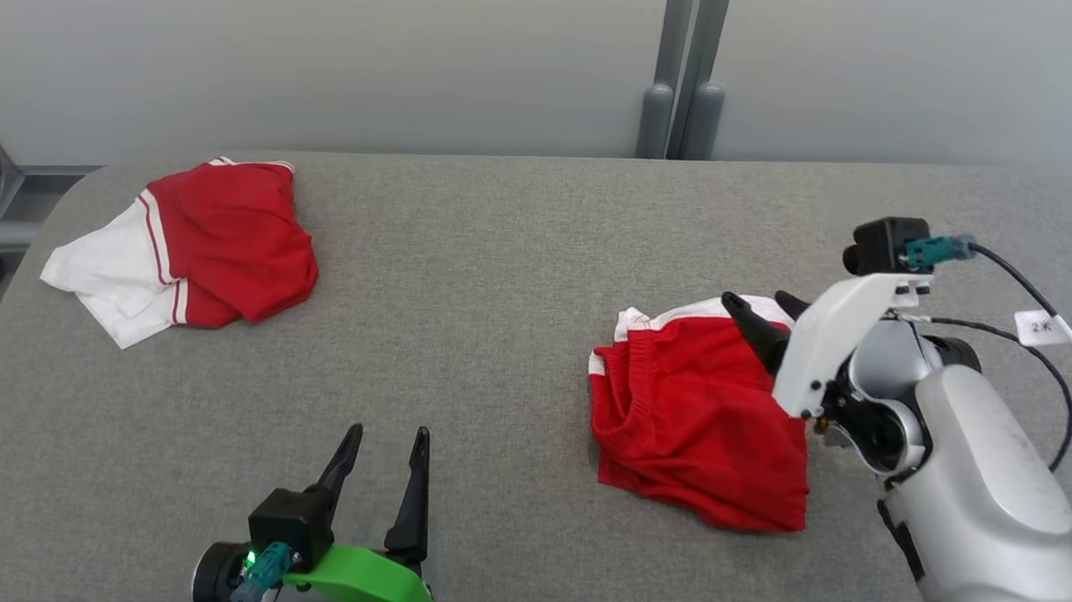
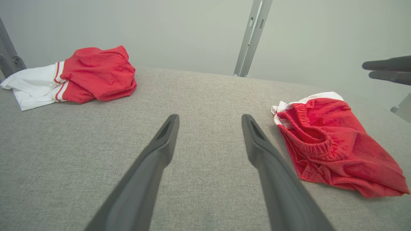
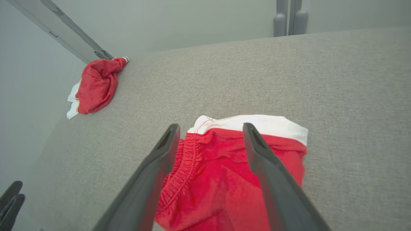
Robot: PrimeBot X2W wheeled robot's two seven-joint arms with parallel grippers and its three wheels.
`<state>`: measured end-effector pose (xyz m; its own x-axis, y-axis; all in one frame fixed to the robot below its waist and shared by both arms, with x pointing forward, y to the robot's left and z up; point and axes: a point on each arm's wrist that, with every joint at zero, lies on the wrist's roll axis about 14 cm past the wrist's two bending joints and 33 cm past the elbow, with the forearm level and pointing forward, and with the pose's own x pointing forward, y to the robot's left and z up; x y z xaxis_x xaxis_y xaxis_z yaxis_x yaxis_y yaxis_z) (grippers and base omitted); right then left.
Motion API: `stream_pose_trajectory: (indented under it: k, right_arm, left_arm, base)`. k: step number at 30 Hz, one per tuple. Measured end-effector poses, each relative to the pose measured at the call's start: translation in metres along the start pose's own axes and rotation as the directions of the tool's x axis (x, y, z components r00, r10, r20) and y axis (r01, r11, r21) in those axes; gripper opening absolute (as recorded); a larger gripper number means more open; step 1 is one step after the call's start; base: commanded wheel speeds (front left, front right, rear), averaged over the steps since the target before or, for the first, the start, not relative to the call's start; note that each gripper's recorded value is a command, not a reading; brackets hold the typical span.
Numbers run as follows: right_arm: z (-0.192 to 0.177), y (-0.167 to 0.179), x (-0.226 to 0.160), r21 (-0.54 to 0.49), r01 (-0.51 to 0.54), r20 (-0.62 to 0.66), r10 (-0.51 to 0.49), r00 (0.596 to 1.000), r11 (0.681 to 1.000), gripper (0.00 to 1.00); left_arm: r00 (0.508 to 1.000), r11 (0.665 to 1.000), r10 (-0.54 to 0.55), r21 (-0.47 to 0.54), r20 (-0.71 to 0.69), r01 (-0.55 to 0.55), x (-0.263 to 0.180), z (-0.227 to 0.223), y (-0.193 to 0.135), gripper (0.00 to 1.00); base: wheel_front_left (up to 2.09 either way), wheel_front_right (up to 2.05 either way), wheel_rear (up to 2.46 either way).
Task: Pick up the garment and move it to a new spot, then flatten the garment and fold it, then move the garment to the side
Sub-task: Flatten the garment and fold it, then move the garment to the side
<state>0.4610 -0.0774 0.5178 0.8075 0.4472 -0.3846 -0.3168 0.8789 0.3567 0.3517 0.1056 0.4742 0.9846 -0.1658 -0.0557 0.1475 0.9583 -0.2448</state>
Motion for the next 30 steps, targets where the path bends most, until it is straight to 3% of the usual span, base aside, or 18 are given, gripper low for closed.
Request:
stream_pose_trajectory:
  k: [4, 14, 19, 30]
  right_arm:
    - [-0.002, -0.028, -0.029, -0.085, 0.068, 0.068, -0.062, 0.996, 0.994, 1.00]
    - [-0.049, -0.075, -0.072, -0.015, 0.194, 0.051, -0.193, 0.980, 0.981, 1.00]
    - [-0.063, -0.085, -0.063, 0.064, 0.222, 0.029, -0.224, 0.974, 0.973, 1.00]
    - [-0.076, -0.087, -0.020, 0.128, 0.224, -0.032, -0.221, 0.975, 0.966, 1.00]
  left_arm:
    - [1.000, 1.000, -0.023, 0.007, 0.005, 0.023, 0.003, 0.003, -0.007, 1.00]
    - [0.997, 0.997, -0.075, 0.016, -0.011, 0.075, 0.012, 0.003, -0.021, 1.00]
    - [0.998, 0.998, -0.060, 0.020, -0.019, 0.060, 0.011, 0.002, -0.015, 1.00]
    - [0.999, 0.999, 0.037, 0.025, -0.018, -0.037, 0.000, 0.003, 0.015, 1.00]
  base:
    - [0.00, 0.00, 0.00]
    - [0.00, 0.00, 0.00]
    - [0.00, 0.00, 0.00]
    - [0.00, 0.00, 0.00]
